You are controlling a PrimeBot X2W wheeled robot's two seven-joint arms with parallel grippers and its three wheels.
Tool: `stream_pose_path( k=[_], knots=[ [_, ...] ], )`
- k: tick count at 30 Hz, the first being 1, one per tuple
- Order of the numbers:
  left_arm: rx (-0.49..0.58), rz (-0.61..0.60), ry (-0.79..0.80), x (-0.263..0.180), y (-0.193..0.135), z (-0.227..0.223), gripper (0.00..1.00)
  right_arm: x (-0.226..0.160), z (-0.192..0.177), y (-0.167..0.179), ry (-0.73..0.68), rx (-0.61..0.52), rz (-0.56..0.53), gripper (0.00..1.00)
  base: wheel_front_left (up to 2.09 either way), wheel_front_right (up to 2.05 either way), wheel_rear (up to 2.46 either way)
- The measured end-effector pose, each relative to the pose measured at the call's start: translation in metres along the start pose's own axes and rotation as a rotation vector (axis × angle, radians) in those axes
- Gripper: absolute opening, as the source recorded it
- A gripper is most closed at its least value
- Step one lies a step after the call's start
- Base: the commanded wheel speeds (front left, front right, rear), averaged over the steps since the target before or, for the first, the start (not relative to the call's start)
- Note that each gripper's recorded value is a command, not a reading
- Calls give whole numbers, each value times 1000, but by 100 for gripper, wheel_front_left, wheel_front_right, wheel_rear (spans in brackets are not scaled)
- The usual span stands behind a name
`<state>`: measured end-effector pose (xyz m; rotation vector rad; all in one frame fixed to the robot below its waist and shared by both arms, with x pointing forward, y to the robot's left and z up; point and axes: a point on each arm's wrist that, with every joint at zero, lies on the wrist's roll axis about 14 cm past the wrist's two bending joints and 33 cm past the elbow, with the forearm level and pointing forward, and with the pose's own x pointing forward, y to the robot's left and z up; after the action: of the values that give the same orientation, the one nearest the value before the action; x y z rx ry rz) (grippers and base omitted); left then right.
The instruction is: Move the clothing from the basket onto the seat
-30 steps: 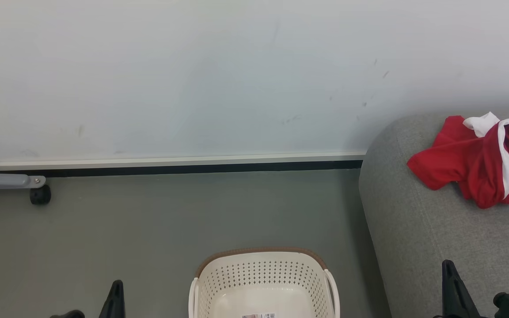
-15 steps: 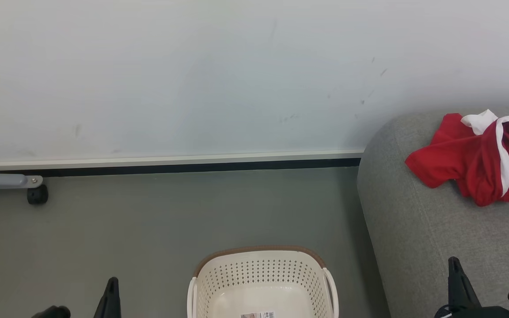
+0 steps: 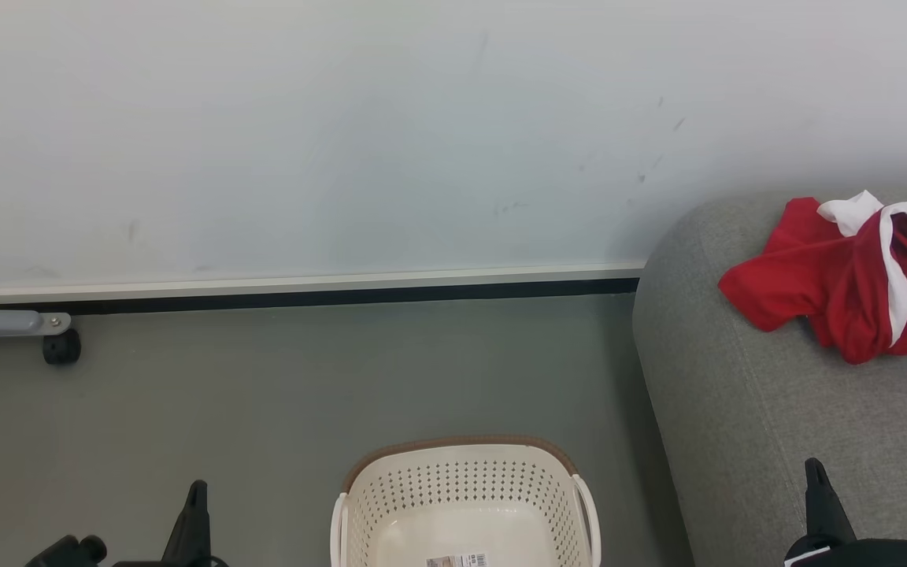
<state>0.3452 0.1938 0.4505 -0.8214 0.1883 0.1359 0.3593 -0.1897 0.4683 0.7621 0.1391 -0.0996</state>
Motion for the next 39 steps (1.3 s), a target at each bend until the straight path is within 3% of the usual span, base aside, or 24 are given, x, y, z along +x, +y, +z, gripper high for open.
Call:
stream_pose_path(
  k=[39],
  knots=[
    [-553, -86, 27, 19, -17, 11, 0, 14, 12, -2, 9, 606, 36, 0, 0, 0, 0]
  ],
)
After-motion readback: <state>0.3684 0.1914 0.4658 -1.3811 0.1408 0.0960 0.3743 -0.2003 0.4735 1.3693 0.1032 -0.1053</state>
